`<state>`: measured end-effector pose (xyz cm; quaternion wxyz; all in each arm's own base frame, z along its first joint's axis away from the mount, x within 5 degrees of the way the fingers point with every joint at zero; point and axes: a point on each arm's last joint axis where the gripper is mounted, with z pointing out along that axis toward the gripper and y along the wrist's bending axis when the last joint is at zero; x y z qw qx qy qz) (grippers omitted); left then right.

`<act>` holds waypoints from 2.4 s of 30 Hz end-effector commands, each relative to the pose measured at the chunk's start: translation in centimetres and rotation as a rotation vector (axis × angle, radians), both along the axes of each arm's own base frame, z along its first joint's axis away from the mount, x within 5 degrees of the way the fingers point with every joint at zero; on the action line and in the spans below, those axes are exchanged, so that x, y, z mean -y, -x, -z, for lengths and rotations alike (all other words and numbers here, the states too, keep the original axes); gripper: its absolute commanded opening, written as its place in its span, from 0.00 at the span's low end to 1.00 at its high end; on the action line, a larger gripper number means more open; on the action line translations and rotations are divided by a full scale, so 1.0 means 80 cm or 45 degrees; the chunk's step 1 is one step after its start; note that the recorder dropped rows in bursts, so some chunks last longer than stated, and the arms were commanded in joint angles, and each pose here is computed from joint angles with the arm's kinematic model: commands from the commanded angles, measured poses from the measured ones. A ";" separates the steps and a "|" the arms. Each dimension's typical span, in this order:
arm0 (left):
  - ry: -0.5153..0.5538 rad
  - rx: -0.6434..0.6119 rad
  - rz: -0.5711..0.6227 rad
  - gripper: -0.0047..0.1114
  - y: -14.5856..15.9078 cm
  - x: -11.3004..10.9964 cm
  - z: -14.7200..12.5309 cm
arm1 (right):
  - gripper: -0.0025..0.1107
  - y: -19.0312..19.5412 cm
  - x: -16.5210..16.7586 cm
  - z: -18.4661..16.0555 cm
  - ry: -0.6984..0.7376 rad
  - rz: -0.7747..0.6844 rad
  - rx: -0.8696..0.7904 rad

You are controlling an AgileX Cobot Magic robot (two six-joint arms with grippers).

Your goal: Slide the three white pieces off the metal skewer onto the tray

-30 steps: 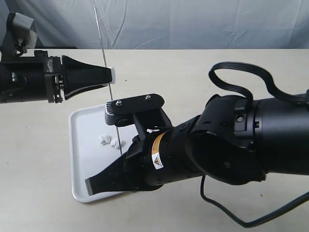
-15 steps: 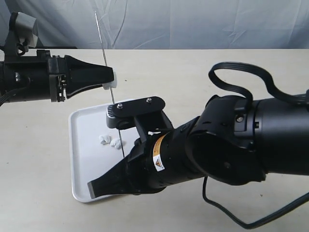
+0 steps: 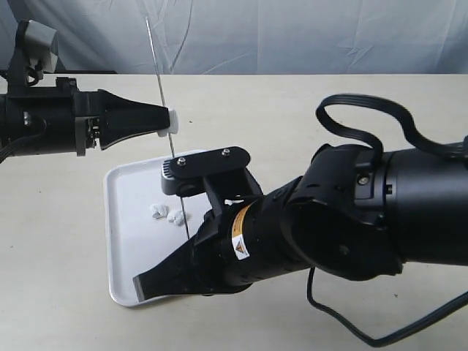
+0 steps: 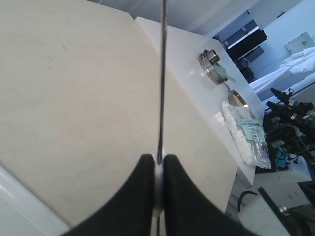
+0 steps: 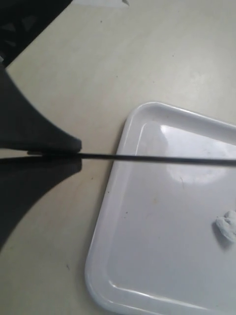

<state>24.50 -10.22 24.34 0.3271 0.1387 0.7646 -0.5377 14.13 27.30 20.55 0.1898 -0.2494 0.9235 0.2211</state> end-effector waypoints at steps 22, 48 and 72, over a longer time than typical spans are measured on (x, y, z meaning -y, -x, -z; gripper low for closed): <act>0.310 0.047 -0.172 0.04 -0.017 -0.030 -0.029 | 0.02 0.021 0.006 0.049 0.126 -0.066 -0.053; 0.412 0.125 -0.224 0.04 -0.035 -0.033 -0.062 | 0.02 0.022 0.009 0.051 0.158 -0.068 -0.071; 0.469 0.134 -0.268 0.04 -0.039 -0.036 -0.067 | 0.02 0.037 0.021 0.072 0.135 -0.073 -0.070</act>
